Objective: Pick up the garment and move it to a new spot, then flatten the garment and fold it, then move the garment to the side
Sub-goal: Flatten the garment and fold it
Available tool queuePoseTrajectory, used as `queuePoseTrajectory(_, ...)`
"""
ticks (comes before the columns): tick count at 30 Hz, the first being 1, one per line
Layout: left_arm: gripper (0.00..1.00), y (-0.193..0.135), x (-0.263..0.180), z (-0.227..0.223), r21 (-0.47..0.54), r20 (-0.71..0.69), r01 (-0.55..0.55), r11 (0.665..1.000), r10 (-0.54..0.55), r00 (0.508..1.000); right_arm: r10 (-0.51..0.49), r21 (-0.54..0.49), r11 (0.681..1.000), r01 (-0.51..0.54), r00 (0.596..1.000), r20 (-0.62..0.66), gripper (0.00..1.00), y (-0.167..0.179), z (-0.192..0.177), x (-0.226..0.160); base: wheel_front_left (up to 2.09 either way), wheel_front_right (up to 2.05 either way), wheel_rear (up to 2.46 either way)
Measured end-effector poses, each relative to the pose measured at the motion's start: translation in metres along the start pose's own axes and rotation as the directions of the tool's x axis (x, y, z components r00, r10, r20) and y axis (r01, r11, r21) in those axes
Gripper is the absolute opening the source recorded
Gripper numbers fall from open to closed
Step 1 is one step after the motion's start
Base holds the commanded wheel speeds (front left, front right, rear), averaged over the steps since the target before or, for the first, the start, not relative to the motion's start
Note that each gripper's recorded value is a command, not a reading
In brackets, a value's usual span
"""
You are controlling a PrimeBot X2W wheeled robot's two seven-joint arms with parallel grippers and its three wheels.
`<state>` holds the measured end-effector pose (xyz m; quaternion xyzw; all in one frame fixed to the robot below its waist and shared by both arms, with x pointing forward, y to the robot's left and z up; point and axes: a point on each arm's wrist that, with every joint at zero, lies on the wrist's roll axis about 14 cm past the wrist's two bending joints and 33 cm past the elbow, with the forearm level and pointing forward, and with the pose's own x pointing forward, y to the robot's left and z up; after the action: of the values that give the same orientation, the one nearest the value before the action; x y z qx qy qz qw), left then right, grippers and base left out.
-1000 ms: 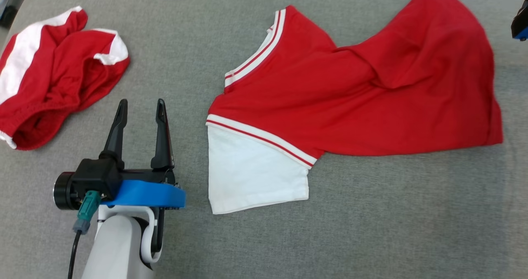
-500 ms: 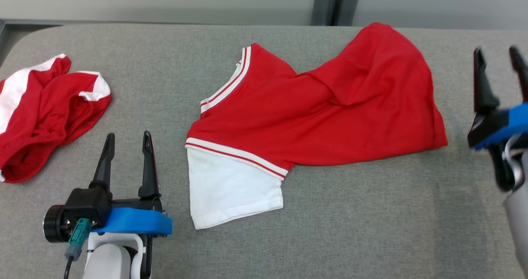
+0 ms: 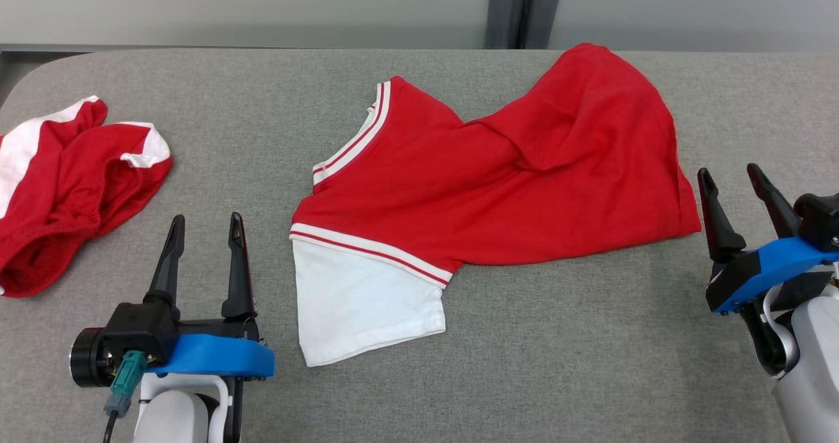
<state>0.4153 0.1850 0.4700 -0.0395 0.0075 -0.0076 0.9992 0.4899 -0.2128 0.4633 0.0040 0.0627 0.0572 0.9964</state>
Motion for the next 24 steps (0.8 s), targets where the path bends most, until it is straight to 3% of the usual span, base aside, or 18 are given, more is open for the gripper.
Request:
queuePoseTrajectory(15, 1.0, 0.019, -0.003, -0.007, 0.008, -0.024, -0.055, 0.998, 0.056, 0.998, 0.032, 0.022, 0.999, -0.027, 0.962, -0.271, 1.0, 0.02, -0.086, 0.007, 0.0, 0.0, 0.0)
queuePoseTrajectory(17, 1.0, 0.021, -0.004, -0.007, 0.01, -0.024, -0.059, 0.998, 0.06, 0.998, 0.045, 0.033, 0.999, -0.037, 0.959, -0.281, 0.0, 0.028, -0.09, 0.009, 0.0, 0.0, 0.0)
queuePoseTrajectory(24, 1.0, 0.019, -0.009, -0.003, 0.008, -0.016, -0.061, 0.998, 0.061, 0.998, 0.069, 0.053, 0.997, -0.059, 0.974, -0.215, 0.0, 0.039, -0.073, 0.004, 0.0, 0.0, 0.0)
